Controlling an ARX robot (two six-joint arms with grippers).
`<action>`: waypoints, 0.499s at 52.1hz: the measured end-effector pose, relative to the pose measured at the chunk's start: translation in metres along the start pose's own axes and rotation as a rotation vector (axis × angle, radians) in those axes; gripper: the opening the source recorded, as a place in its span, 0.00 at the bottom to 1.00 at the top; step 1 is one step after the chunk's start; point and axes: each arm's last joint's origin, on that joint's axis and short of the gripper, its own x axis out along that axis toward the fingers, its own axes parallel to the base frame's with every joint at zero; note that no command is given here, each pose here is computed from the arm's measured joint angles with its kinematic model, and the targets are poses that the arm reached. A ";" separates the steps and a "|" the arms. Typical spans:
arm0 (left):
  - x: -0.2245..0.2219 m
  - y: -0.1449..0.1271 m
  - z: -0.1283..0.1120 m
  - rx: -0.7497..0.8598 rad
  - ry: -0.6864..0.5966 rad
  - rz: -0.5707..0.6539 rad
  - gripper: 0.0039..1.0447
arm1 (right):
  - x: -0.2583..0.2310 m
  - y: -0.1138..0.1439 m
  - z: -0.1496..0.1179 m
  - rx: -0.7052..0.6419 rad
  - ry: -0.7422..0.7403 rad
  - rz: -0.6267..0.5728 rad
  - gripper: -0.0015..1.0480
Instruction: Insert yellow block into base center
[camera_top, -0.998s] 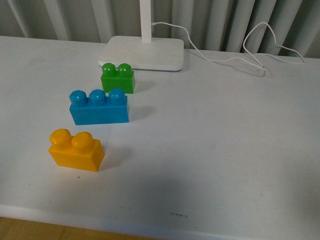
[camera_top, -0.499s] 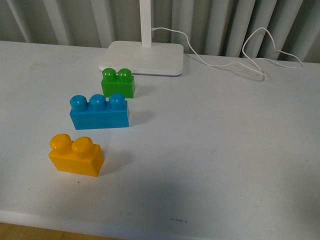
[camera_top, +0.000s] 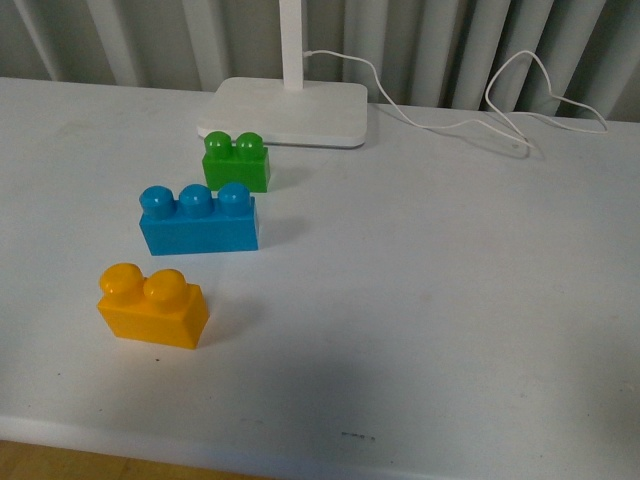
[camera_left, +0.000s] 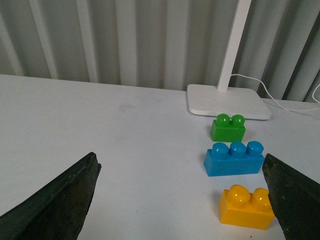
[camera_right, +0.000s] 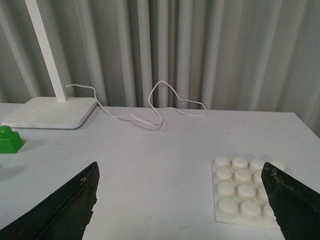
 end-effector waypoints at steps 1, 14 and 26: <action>0.000 0.000 0.000 0.000 0.000 0.000 0.94 | 0.000 0.000 0.000 0.000 0.000 0.000 0.91; 0.000 0.000 0.000 0.000 0.000 0.000 0.94 | 0.000 0.000 0.000 0.000 0.000 0.000 0.91; 0.000 0.000 0.000 0.000 0.000 0.000 0.94 | 0.003 -0.003 -0.004 0.069 0.251 -0.081 0.91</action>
